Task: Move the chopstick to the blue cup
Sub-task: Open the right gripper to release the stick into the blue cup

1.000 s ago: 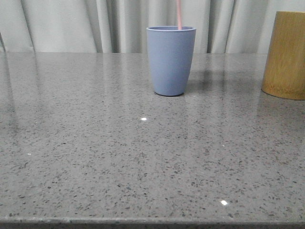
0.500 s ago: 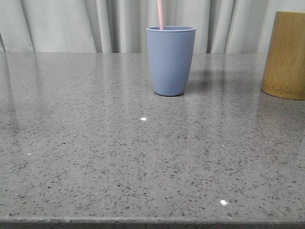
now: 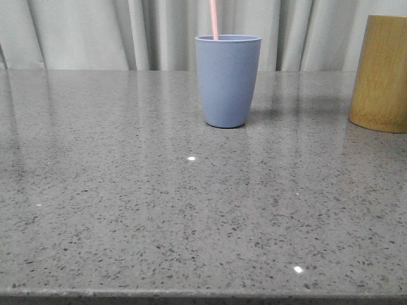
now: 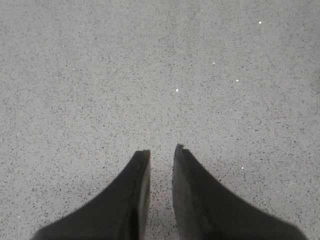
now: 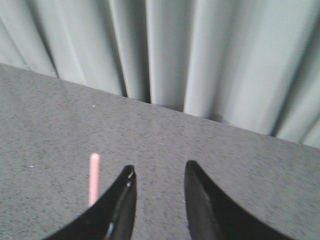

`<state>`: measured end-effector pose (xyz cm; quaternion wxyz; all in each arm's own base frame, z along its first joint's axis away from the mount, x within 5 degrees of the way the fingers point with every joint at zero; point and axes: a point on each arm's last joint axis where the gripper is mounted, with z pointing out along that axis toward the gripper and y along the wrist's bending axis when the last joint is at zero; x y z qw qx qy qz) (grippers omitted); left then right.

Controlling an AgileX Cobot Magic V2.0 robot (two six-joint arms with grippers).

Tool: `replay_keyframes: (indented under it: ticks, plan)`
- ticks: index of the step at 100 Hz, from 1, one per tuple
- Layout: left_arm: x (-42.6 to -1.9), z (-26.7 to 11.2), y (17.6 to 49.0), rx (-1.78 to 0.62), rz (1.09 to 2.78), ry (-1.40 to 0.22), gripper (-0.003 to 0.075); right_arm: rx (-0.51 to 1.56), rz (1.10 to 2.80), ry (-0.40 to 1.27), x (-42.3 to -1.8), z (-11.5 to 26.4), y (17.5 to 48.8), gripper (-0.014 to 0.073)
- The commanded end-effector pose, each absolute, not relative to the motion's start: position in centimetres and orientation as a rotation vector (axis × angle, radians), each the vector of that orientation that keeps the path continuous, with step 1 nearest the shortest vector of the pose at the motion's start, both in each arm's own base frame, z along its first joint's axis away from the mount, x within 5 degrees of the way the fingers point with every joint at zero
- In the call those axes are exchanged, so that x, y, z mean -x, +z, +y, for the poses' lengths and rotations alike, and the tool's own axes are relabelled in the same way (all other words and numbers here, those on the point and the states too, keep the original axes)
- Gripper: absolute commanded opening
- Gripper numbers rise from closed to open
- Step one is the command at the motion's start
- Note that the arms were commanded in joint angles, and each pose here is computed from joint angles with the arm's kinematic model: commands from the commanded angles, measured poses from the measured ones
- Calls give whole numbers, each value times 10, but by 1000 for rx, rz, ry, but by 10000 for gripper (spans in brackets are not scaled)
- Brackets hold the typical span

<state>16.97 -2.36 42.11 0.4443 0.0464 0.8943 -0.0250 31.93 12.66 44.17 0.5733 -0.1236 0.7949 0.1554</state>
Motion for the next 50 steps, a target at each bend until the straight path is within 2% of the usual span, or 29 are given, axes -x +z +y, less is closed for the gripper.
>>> replay_keyframes:
  ticks: [1, 43, 50]
  plan:
    - [-164, -22, 436, -88, 2093, -76, 126, 244, 1725, 331, -295, 103, 473, 265]
    - [-150, -17, 427, -79, 2087, -40, 126, 149, 1764, 228, -233, 52, 445, 261]
    - [-146, -16, 426, -80, 2075, -40, 126, 143, 1756, 222, -220, 47, 440, 229]
